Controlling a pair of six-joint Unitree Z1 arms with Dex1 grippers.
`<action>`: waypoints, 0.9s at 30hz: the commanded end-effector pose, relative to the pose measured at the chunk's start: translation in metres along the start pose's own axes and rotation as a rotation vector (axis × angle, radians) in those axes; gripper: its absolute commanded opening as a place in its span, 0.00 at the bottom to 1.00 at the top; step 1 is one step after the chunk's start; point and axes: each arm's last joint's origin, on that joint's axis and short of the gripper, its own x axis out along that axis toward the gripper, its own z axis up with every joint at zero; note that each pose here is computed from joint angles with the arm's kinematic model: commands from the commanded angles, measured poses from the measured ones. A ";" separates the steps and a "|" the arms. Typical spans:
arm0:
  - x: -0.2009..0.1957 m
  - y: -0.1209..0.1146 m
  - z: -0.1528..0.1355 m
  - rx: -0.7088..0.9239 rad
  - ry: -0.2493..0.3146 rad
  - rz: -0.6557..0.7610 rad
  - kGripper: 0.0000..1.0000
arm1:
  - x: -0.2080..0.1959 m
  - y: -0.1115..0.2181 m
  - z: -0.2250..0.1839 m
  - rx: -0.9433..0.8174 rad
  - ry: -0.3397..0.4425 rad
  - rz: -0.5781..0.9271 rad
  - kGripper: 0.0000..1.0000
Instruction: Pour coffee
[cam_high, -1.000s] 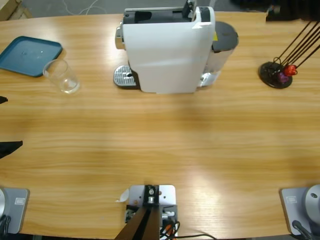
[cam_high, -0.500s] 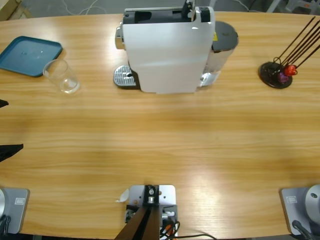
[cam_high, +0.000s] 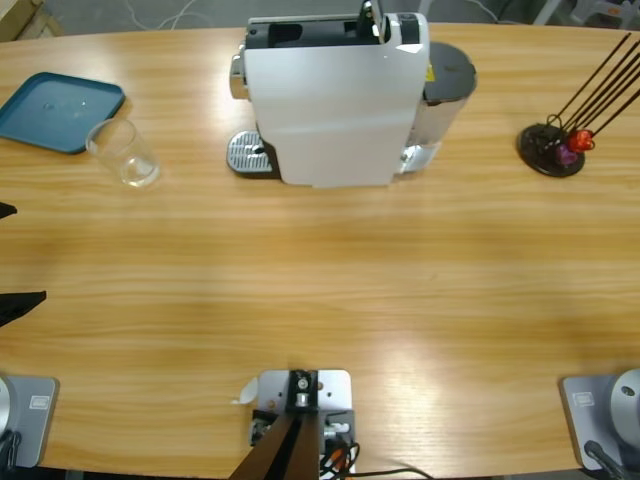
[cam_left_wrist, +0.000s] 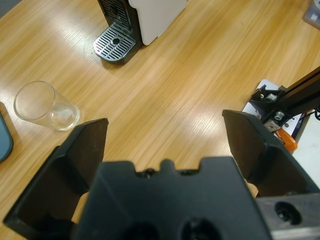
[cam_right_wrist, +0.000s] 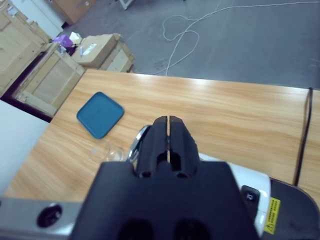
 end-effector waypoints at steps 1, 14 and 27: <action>0.002 0.000 -0.012 -0.007 0.025 -0.003 0.99 | 0.030 0.026 -0.040 -0.019 0.140 0.042 0.00; 0.002 0.000 -0.012 -0.007 0.023 -0.001 0.99 | 0.078 0.032 -0.078 -0.016 0.266 0.098 0.00; -0.007 0.004 -0.019 -0.029 -0.017 0.063 1.00 | 0.117 0.009 -0.137 -0.021 0.362 0.073 0.00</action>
